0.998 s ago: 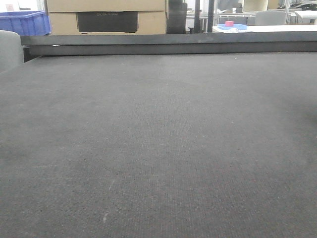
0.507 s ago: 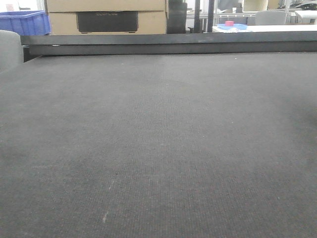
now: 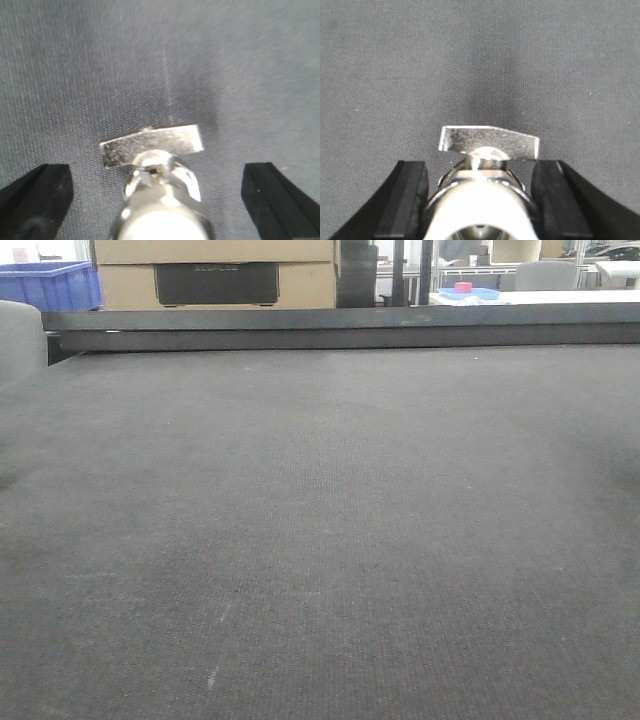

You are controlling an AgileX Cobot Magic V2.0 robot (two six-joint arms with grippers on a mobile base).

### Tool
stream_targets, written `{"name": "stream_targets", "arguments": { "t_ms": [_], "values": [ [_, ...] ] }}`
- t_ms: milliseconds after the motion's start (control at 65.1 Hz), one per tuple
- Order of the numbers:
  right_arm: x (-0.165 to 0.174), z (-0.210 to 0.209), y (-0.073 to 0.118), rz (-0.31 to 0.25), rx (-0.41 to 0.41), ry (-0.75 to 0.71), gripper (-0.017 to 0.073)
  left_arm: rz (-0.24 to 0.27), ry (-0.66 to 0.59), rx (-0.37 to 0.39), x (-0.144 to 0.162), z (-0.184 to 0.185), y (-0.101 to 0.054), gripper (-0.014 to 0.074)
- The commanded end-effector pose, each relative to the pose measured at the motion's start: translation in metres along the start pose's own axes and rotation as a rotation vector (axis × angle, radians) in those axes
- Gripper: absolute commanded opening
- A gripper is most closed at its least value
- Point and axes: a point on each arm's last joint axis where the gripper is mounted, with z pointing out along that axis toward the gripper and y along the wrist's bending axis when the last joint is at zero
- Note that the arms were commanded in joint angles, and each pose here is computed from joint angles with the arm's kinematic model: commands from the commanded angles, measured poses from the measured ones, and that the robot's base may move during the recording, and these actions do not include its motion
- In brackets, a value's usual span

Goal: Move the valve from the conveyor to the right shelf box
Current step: 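Close the left gripper on the second valve and lift it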

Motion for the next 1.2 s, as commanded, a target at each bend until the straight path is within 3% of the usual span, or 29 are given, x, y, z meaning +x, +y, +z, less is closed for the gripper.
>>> {"name": "stream_targets", "arguments": {
  "t_ms": [0, 246, 353, 491, 706, 890, 1182],
  "values": [
    [-0.005, -0.006, 0.000, -0.007, 0.007, -0.069, -0.0154, 0.011, 0.000, -0.008, -0.001, -0.001, 0.001, 0.0582],
    [-0.005, -0.006, 0.000, -0.007, 0.007, -0.069, -0.0154, 0.003, 0.034, -0.011, 0.002, -0.002, 0.001, 0.0579],
    [-0.005, -0.006, 0.000, -0.007, 0.006, -0.065, -0.0154, -0.008, 0.038, -0.012, 0.002, -0.002, 0.001, 0.0539],
    [-0.005, -0.006, 0.000, -0.007, 0.006, -0.061, -0.0154, -0.008, 0.052, -0.009, 0.003, -0.002, 0.001, 0.0347],
    [-0.004, -0.005, 0.000, -0.007, 0.006, -0.055, -0.0154, -0.009, 0.065, -0.004, 0.005, -0.002, 0.000, -0.0112],
    [0.001, -0.001, -0.001, -0.005, 0.006, -0.035, -0.0154, -0.028, 0.021, -0.014, 0.007, -0.025, -0.004, -0.0111],
    [0.002, -0.001, -0.001, -0.004, 0.006, -0.033, -0.0154, -0.041, -0.226, -0.055, 0.029, -0.113, -0.015, -0.0111]
  ]
}}
